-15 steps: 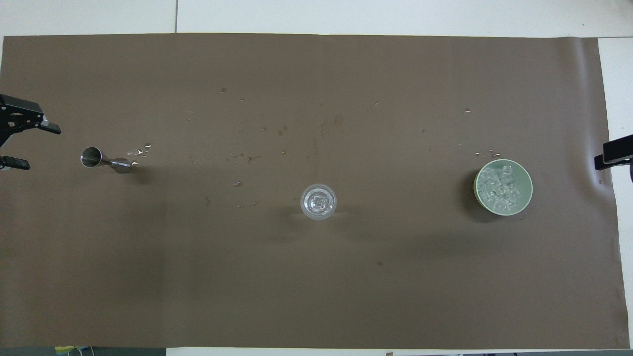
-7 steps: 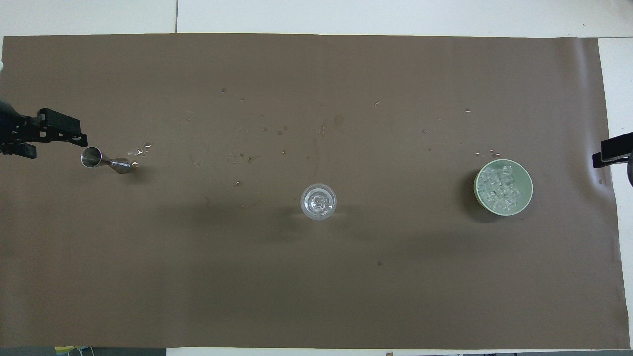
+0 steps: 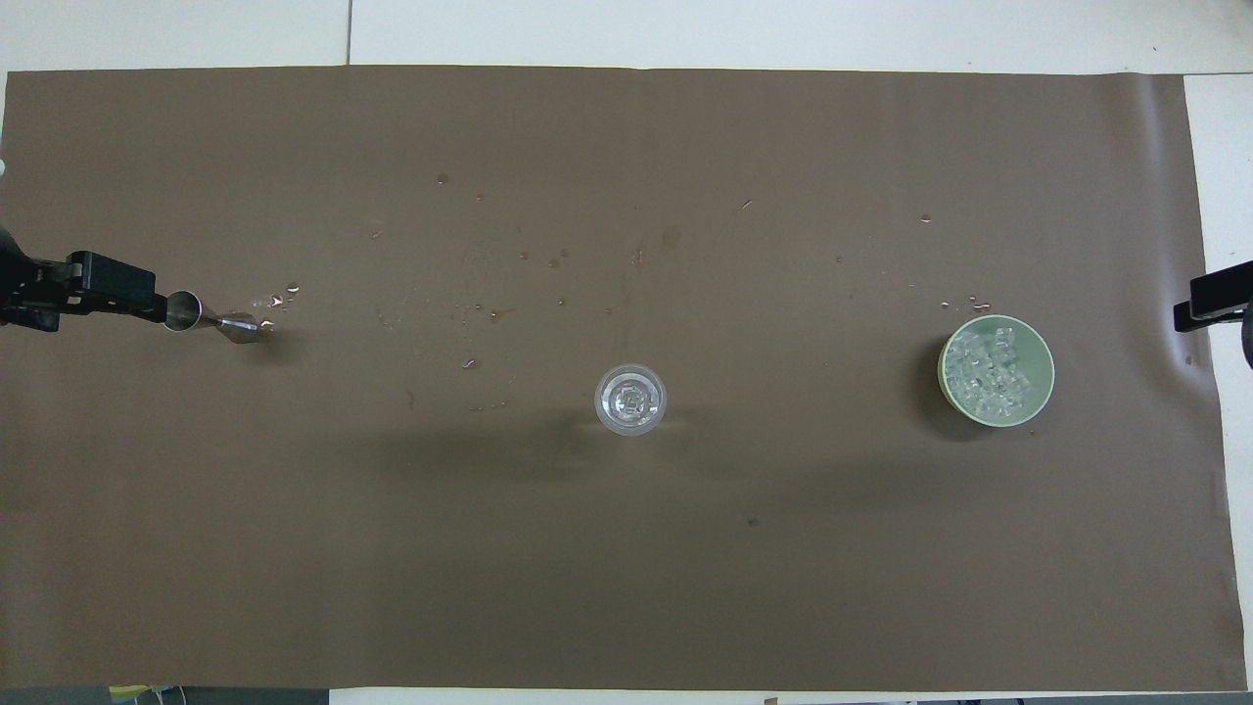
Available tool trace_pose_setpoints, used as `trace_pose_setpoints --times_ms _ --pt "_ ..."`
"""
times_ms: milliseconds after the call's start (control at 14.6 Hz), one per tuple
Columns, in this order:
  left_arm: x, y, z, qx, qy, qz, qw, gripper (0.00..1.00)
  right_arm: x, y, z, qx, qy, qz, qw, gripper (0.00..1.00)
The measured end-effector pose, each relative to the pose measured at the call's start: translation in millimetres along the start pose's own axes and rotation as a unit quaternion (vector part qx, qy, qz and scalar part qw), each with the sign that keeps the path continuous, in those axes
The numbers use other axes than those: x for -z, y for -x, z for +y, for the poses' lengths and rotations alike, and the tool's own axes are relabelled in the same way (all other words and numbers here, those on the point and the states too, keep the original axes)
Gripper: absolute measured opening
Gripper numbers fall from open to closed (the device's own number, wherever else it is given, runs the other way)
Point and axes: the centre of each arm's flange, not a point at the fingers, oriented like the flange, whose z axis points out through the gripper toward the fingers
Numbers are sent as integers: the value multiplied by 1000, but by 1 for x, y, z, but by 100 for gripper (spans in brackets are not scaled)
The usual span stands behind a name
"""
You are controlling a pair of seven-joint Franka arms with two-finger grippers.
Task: Pour wine and add ice with both arms
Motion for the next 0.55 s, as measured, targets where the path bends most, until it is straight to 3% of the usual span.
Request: trace_pose_setpoints --times_ms 548 --pt "-1 1 1 -34 -11 -1 999 100 0 0 0 0 0 0 1000 100"
